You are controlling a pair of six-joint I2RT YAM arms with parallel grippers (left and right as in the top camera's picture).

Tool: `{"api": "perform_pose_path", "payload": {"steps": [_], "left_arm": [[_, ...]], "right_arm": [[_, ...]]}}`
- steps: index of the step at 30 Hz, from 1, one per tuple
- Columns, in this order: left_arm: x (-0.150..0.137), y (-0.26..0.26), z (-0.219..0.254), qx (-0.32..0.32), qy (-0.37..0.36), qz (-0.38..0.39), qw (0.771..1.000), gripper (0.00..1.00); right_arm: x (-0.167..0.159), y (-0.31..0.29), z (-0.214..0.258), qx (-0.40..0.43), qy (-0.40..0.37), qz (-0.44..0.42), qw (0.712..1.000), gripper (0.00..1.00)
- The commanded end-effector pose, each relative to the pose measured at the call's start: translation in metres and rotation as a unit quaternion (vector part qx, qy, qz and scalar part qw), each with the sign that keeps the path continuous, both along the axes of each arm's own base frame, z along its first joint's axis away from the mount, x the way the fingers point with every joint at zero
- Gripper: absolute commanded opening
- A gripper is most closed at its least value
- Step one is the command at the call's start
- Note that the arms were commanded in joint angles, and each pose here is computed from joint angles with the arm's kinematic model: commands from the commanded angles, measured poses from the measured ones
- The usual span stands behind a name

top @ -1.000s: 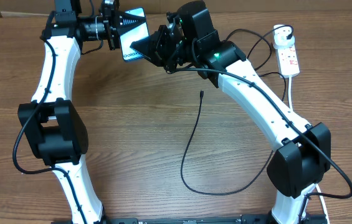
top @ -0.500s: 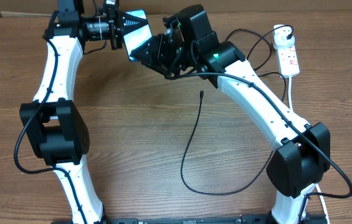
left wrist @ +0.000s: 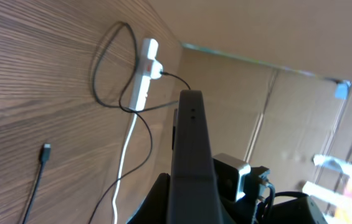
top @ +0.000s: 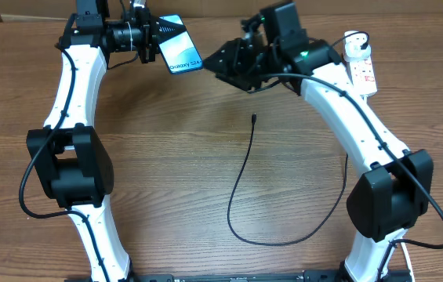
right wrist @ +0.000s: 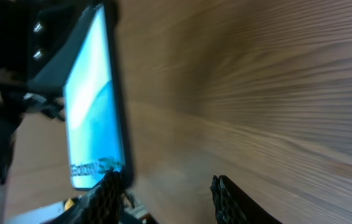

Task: Plug charger to phone and switch on socket
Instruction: 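Release the phone from the right gripper, keeping it in the left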

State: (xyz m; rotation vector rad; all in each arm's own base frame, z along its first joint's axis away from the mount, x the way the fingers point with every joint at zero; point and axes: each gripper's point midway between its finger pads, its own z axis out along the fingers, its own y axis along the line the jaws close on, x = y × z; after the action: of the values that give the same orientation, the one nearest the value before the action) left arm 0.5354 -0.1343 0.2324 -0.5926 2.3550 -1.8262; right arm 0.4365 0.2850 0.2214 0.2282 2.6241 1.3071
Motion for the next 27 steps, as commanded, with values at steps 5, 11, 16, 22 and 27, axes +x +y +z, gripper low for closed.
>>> {"api": "perform_pose_path", "payload": {"steps": [5, 11, 16, 22, 27], "left_arm": [[0.010, 0.016, 0.010, 0.009, 0.061, 0.073, 0.995, 0.04], [0.013, 0.029, 0.024, 0.036, 0.062, 0.128, 0.989, 0.04], [-0.002, 0.046, 0.039, 0.113, 0.055, 0.188, 0.974, 0.04], [-0.044, 0.035, 0.040, 0.156, 0.069, 0.140, 0.975, 0.04], [-0.078, 0.023, 0.005, 0.162, 0.132, 0.069, 0.976, 0.04]], "right_arm": [[0.005, -0.075, 0.003, -0.105, -0.034, -0.063, 0.992, 0.47], [-0.017, -0.111, -0.011, -0.195, -0.016, -0.060, 0.979, 0.48], [-0.036, -0.123, -0.025, -0.247, 0.004, -0.029, 0.969, 0.48], [-0.050, -0.134, -0.046, -0.311, 0.027, -0.027, 0.950, 0.48], [-0.061, -0.131, -0.072, -0.318, 0.047, -0.014, 0.947, 0.48]]}}
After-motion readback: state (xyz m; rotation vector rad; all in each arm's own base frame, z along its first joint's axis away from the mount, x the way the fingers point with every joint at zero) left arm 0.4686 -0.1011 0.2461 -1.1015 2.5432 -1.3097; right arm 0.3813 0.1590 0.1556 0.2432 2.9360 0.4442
